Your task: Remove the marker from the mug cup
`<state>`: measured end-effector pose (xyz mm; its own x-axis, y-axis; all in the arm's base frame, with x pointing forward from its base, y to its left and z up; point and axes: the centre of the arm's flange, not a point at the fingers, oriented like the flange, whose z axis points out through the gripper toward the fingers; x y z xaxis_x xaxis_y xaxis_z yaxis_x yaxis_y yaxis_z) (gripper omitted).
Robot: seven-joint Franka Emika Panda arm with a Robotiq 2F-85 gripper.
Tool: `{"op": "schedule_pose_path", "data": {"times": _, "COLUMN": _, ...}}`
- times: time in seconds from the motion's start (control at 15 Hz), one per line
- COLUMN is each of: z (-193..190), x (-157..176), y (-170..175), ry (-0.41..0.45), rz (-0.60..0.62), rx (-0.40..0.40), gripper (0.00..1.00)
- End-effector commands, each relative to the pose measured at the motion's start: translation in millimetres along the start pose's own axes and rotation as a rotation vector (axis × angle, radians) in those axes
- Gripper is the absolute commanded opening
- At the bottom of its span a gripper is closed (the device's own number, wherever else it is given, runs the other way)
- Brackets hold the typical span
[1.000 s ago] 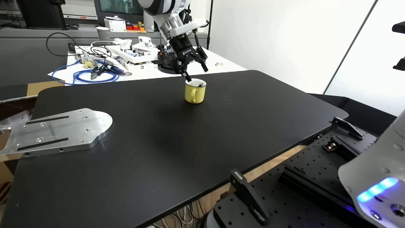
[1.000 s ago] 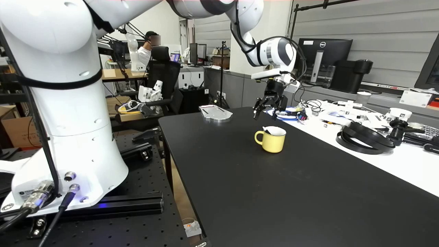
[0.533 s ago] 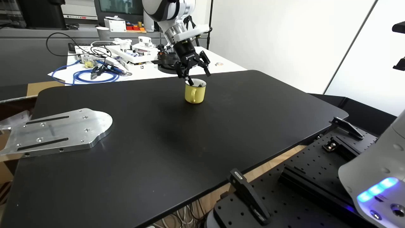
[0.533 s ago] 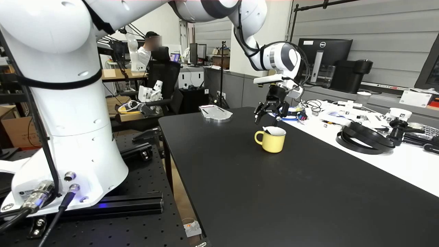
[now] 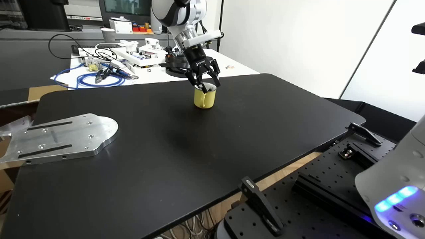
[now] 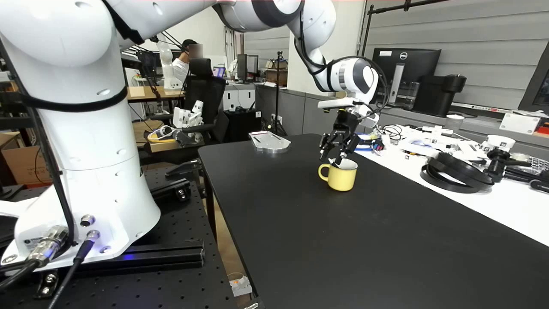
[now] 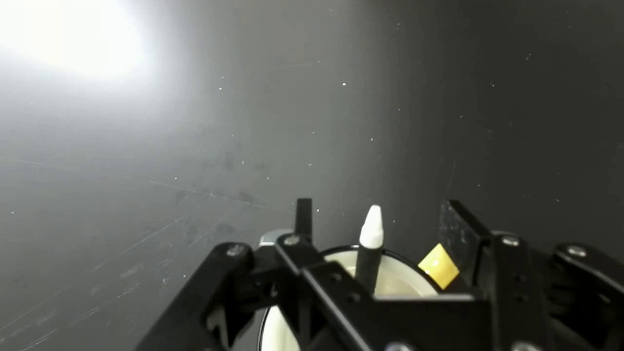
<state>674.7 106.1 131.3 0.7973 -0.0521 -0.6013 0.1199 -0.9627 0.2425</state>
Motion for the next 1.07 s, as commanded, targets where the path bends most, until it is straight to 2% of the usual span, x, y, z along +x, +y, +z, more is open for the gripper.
{"op": "schedule_pose_path", "data": {"times": 0.0, "z": -7.7, "x": 7.9, "y": 3.3, "ry": 0.017, "rz": 0.028, "rx": 0.021, "gripper": 0.38}}
{"op": "schedule_pose_path", "data": {"times": 0.33, "z": -10.1, "x": 7.8, "y": 3.9, "ry": 0.028, "rz": 0.028, "rx": 0.022, "gripper": 0.04}}
{"op": "schedule_pose_path", "data": {"times": 0.4, "z": -11.3, "x": 7.2, "y": 4.0, "ry": 0.028, "rz": 0.026, "rx": 0.022, "gripper": 0.02}}
{"op": "schedule_pose_path", "data": {"times": 1.0, "z": -74.6, "x": -16.6, "y": 30.1, "ry": -0.015, "rz": 0.059, "rx": 0.073, "gripper": 0.03}}
